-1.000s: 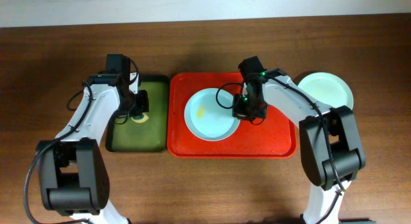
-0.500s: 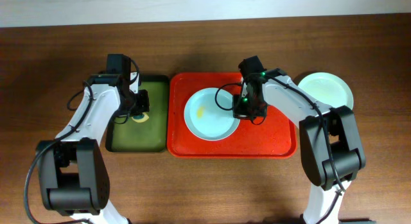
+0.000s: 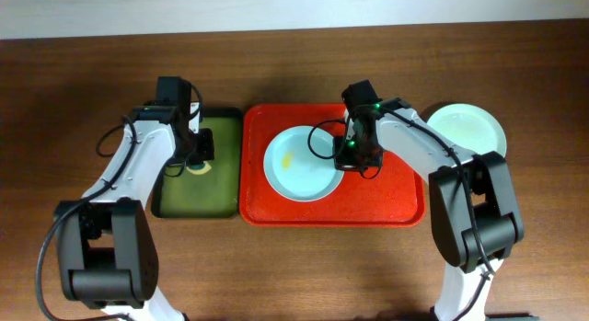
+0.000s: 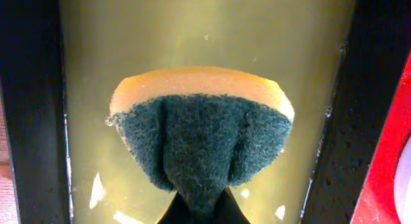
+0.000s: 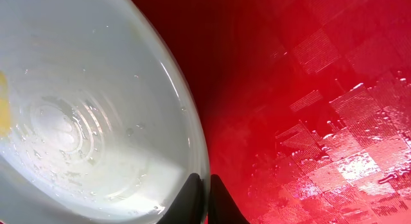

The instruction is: Clean dirty plates on tray and stack at the side

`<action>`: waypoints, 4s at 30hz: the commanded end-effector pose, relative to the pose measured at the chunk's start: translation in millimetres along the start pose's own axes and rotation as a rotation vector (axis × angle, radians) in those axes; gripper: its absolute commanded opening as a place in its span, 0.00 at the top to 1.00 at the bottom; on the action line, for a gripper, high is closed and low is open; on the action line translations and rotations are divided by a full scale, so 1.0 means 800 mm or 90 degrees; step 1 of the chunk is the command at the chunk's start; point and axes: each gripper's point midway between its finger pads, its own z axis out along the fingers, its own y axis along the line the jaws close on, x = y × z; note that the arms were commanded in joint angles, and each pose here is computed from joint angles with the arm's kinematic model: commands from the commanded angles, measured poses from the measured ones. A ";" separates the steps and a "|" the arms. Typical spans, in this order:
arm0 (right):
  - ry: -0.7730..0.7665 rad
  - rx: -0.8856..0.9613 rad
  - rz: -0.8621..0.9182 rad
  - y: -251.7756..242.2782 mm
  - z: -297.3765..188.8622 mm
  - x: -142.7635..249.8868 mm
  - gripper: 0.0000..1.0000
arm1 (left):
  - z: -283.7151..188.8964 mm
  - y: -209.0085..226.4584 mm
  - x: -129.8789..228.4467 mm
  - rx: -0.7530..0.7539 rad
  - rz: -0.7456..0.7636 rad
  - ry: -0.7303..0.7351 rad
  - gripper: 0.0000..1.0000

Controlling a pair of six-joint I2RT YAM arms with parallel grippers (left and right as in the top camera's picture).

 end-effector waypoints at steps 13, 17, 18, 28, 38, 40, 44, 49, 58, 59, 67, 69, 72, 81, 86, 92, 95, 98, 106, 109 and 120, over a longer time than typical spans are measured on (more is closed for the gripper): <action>0.010 0.009 -0.007 -0.002 0.007 0.005 0.81 | 0.030 0.018 0.034 -0.056 0.018 0.010 1.00; 0.010 0.009 -0.007 -0.002 0.007 0.005 0.71 | -0.047 0.013 -0.020 -0.057 0.016 -0.037 1.00; 0.010 0.009 -0.007 -0.003 0.007 0.005 0.69 | -0.066 0.011 -0.029 -0.056 0.016 -0.048 1.00; 0.007 0.008 -0.008 -0.002 0.007 0.004 0.96 | -0.091 0.010 -0.027 -0.054 0.016 -0.041 1.00; 0.008 0.007 -0.008 -0.002 0.007 0.004 0.96 | -0.091 0.010 -0.028 -0.054 0.016 -0.041 1.00; 0.015 -0.016 -0.007 0.006 0.007 0.007 0.96 | -0.091 0.010 -0.028 -0.054 0.016 -0.041 1.00; 0.019 -0.041 -0.006 0.015 0.006 0.007 0.96 | -0.090 -0.013 -0.025 0.002 0.017 -0.035 1.00; 0.026 -0.059 -0.004 0.021 0.006 0.010 0.95 | -0.090 -0.085 -0.012 0.063 0.056 -0.026 1.00; 0.032 -0.059 -0.026 0.036 0.010 0.018 0.95 | -0.031 -0.201 0.006 0.094 0.177 -0.017 1.00; 0.032 -0.057 -0.028 0.037 0.010 0.018 0.95 | -0.024 -0.202 0.004 0.094 0.177 -0.017 1.00; 0.032 -0.057 -0.028 0.037 0.010 0.019 0.95 | 0.050 -0.191 0.014 0.041 0.178 0.035 1.00; 0.032 -0.055 -0.028 0.037 0.010 0.019 0.96 | 0.079 -0.186 0.027 0.029 0.179 0.070 1.00; 0.021 -0.026 -0.029 0.027 0.011 0.015 0.96 | 0.107 -0.203 0.057 0.090 0.178 0.141 1.00; 0.021 -0.025 -0.029 0.026 0.011 0.015 0.96 | 0.017 -0.221 0.011 0.217 0.225 0.049 1.00; 0.027 -0.023 -0.027 0.025 0.011 0.018 0.96 | 0.046 -0.220 0.030 0.143 0.245 0.031 1.00; 0.028 -0.023 -0.027 0.025 0.011 0.018 0.96 | 0.056 -0.219 0.031 0.090 0.243 0.009 1.00; 0.028 -0.023 -0.027 0.025 0.011 0.018 0.96 | 0.064 -0.219 0.032 0.094 0.241 0.000 1.00; 0.028 -0.023 -0.027 0.025 0.011 0.018 0.96 | 0.072 -0.218 0.034 0.095 0.241 -0.004 1.00; 0.028 -0.023 -0.027 0.025 0.011 0.018 0.96 | 0.090 -0.227 0.048 0.103 0.248 -0.017 1.00; 0.028 -0.023 -0.027 0.025 0.011 0.018 0.96 | 0.091 -0.232 0.053 0.105 0.255 -0.018 1.00; 0.028 -0.023 -0.027 0.025 0.011 0.018 0.96 | 0.092 -0.234 0.051 0.107 0.255 -0.023 1.00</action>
